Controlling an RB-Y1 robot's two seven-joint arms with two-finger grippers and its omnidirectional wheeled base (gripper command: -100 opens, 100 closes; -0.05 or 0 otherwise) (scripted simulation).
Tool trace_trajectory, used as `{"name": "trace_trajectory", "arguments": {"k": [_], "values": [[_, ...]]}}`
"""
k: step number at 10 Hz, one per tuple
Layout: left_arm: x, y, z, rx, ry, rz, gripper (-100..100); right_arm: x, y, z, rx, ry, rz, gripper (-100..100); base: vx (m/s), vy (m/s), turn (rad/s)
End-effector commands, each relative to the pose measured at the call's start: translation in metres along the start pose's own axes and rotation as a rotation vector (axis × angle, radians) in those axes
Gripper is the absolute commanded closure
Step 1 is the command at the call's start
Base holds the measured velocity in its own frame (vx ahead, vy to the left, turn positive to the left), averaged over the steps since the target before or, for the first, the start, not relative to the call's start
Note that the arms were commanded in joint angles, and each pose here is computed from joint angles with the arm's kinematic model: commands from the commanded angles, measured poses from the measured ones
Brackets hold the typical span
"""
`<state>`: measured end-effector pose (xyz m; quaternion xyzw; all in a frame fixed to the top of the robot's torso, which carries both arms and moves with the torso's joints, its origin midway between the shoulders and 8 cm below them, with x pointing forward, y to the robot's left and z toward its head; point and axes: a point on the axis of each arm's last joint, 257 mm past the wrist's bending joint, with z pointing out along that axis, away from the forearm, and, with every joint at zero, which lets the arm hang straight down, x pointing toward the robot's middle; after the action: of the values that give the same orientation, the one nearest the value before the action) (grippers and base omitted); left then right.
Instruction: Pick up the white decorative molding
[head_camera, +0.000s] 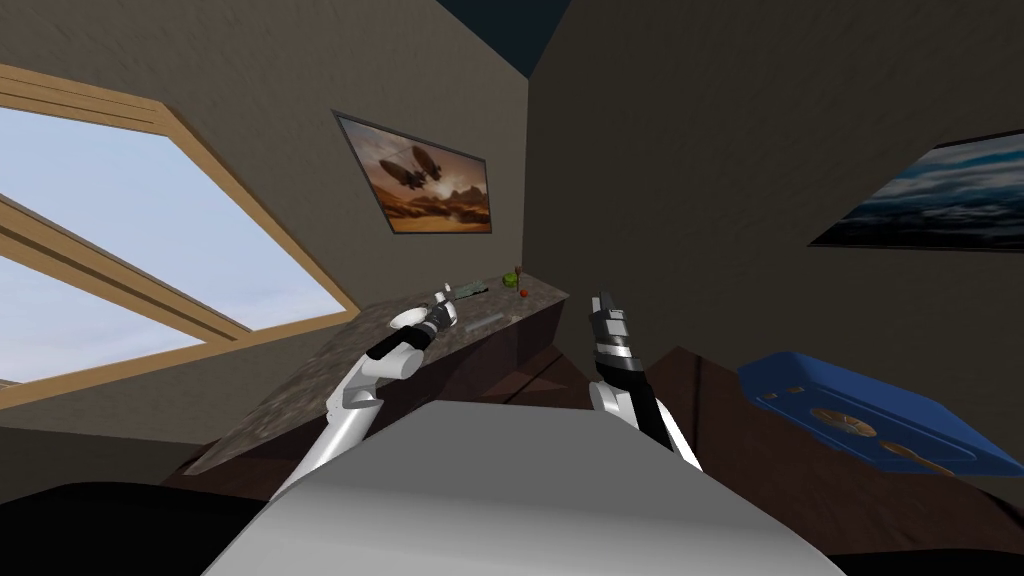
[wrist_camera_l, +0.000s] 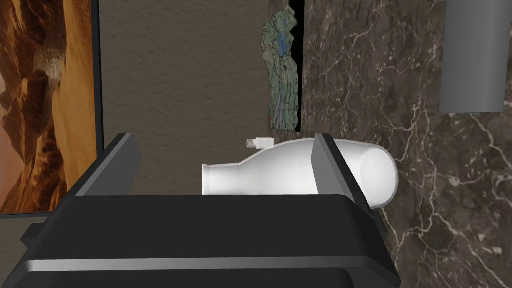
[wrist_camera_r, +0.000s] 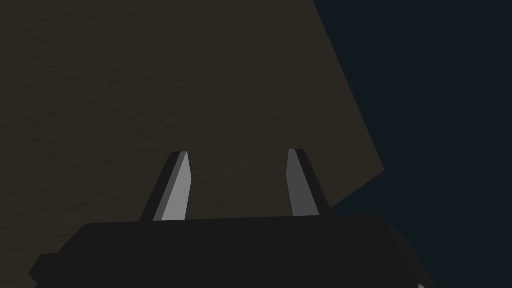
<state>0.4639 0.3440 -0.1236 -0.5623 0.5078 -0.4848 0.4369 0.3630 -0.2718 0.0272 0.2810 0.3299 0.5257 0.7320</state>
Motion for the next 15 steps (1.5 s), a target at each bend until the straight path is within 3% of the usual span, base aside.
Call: {"name": "trace_trajectory", "arguments": {"k": [1, 3, 10, 15], "values": [[-0.007, 0.009, 0.003, -0.051, -0.004, -0.029, -100, 0.000, 0.000, 0.000, 0.000, 0.000, 0.000, 0, 0.035, -0.032, -0.039], [-0.008, 0.019, 0.003, -0.087, -0.011, -0.029, -100, 0.000, 0.000, 0.000, 0.000, 0.000, 0.000, 0, 0.024, -0.023, -0.009], [-0.032, 0.056, 0.004, -0.276, -0.047, -0.112, -100, 0.000, 0.000, 0.000, 0.000, 0.000, 0.000, 0, 0.029, -0.026, -0.036], [-0.042, 0.081, -0.003, -0.390, -0.075, -0.138, -100, 0.000, 0.000, 0.000, 0.000, 0.000, 0.000, 0, 0.029, -0.026, -0.033]]}}
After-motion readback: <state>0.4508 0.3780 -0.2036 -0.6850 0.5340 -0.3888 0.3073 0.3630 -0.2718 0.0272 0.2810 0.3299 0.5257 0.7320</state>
